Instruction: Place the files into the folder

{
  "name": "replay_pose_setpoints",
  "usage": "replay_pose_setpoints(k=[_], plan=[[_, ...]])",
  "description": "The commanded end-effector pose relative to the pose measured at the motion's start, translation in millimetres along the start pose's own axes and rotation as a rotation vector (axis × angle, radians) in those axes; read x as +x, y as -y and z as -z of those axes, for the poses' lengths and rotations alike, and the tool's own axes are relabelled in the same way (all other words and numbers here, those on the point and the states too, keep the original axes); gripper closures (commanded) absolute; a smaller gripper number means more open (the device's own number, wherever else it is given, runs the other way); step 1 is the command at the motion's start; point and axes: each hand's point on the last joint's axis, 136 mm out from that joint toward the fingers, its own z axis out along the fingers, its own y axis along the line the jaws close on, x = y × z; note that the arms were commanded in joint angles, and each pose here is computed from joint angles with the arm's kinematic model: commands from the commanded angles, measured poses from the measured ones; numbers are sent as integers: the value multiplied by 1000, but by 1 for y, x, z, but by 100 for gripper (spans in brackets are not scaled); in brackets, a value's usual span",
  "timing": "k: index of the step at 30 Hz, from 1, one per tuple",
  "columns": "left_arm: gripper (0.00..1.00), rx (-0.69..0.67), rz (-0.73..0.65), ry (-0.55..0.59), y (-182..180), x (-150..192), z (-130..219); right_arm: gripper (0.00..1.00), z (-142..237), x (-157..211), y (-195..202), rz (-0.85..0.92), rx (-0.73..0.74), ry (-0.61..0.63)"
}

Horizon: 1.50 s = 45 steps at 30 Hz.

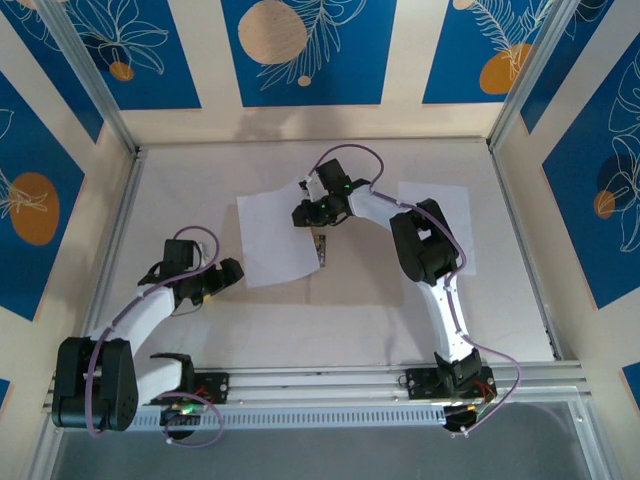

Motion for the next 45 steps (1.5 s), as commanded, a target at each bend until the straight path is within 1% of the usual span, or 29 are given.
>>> replay_pose_setpoints(k=[1,6,13,16,23,31,40,45], plan=[[4,-7,-5,-11,-4,1,2,72,4,-12,-4,-10,-22,11],[5,-6,-5,-10,-4,0,2,74,5,-20,-2,-11,-19,23],[4,-6,-5,-9,-3,0,2,93,5,-20,-4,-7,-12,15],[4,-4,-7,-4,-2,-2,3,97,10,-19,-6,5,6,23],[5,-31,-27,26,-3,-10,6,99,27,-13,-14,16,43,60],[4,-37,-40,7,-6,-9,1,100,40,-3,-18,-57,73,109],[4,-38,-47,1,-7,-7,0,100,34,9,-20,16,80,108],[4,-30,-48,-2,-6,-6,-1,100,28,17,-14,51,77,98]])
